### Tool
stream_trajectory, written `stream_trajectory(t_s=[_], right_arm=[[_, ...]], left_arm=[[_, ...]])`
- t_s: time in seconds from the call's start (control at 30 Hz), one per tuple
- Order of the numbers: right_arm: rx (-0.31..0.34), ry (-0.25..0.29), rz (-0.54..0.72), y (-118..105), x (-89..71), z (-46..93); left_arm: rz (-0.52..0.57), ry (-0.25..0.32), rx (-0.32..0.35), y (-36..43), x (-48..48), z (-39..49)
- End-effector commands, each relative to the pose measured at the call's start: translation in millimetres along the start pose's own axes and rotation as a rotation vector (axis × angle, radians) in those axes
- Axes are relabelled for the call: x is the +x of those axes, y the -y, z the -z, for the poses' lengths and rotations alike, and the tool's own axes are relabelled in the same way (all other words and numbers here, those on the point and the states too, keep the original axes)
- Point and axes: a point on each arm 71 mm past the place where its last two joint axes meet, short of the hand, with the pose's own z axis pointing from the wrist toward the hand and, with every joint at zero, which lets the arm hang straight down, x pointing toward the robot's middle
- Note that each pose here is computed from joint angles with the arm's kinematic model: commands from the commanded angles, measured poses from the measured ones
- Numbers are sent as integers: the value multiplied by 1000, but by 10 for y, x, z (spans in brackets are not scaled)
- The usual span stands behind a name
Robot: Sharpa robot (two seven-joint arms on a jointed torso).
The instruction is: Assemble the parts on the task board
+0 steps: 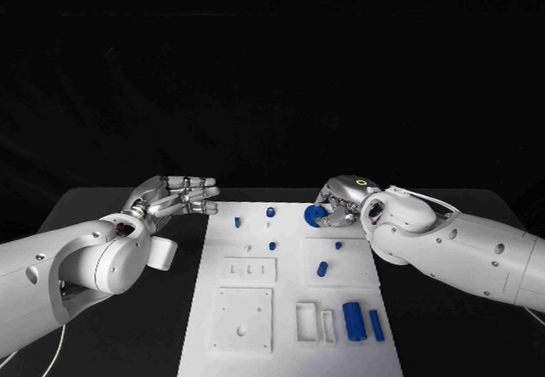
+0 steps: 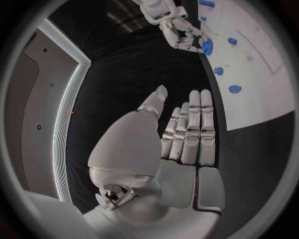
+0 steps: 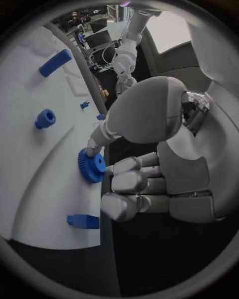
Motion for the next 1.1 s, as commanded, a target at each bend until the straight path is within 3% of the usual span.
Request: stream_trajectory(t_s=[0.03,0.5,1.1], right_arm=[[-9,30,56,-51,14,33],[-103,139,59,-362,-131,148],[-166,153,47,-756,-24,14]], left_arm=[[1,-16,8,18,19,-5],[1,-13,9,18,10,0],[2,-21,10,23,47,-8]])
